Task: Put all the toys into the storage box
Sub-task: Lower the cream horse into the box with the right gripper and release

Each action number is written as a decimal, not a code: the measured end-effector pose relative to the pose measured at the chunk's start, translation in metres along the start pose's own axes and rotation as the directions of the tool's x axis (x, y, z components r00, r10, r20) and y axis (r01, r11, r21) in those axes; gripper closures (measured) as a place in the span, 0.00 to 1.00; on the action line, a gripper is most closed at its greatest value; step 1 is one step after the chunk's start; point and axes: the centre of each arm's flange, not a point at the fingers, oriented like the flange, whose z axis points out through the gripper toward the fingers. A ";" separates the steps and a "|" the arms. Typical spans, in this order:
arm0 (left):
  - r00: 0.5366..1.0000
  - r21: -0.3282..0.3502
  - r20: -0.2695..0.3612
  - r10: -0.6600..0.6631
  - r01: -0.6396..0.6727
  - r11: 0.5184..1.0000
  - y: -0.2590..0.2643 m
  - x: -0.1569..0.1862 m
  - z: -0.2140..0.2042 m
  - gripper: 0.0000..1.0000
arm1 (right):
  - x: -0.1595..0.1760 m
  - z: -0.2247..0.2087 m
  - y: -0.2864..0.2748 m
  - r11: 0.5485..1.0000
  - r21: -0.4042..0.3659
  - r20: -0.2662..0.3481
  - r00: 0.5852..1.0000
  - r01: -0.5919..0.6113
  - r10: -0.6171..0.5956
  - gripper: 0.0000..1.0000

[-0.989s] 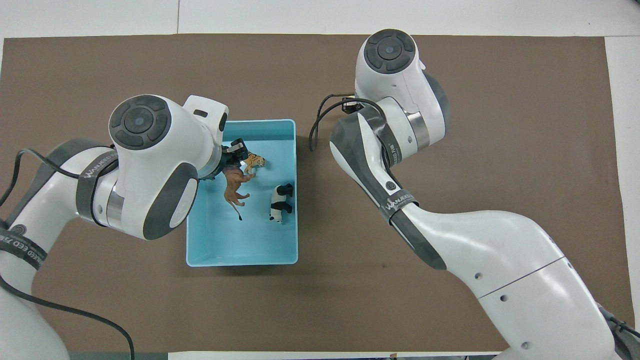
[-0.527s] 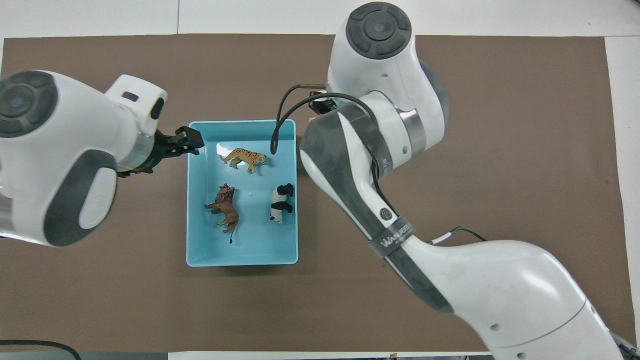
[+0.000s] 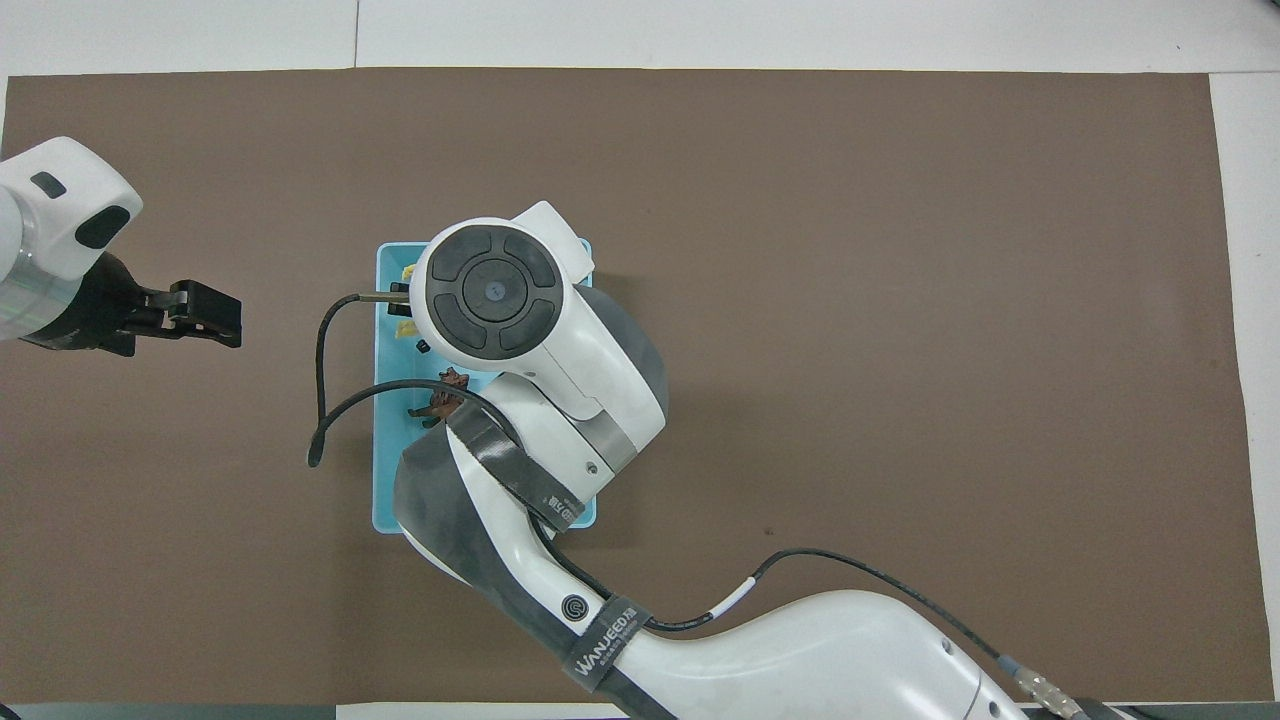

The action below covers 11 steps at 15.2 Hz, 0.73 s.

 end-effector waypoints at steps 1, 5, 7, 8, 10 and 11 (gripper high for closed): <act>1.000 0.000 0.003 0.007 -0.007 1.000 -0.001 -0.002 0.001 0.00 | 0.001 0.001 0.001 1.000 0.000 0.003 1.000 -0.026 0.026 0.34; 0.999 -0.001 0.012 0.033 -0.033 0.999 -0.010 -0.006 0.001 0.00 | 0.005 -0.017 0.002 0.993 -0.012 0.003 0.993 -0.118 0.118 0.00; 0.999 -0.001 0.010 0.037 -0.037 0.999 -0.011 -0.007 -0.001 0.00 | 0.017 -0.045 0.012 0.991 -0.032 -0.027 0.991 -0.128 0.128 0.00; 0.999 -0.001 0.008 0.039 -0.039 0.999 -0.011 -0.007 -0.001 0.00 | 0.031 -0.067 0.024 0.990 -0.043 -0.058 0.989 -0.137 0.134 0.00; 0.999 -0.001 0.006 0.045 -0.045 0.999 -0.010 -0.008 -0.002 0.00 | 0.068 -0.113 0.067 0.990 -0.078 -0.088 0.990 -0.114 0.107 0.00; 0.999 -0.001 0.005 0.053 -0.053 0.999 -0.010 -0.007 -0.002 0.00 | 0.092 -0.135 0.098 0.992 -0.094 -0.097 0.993 -0.083 0.073 0.00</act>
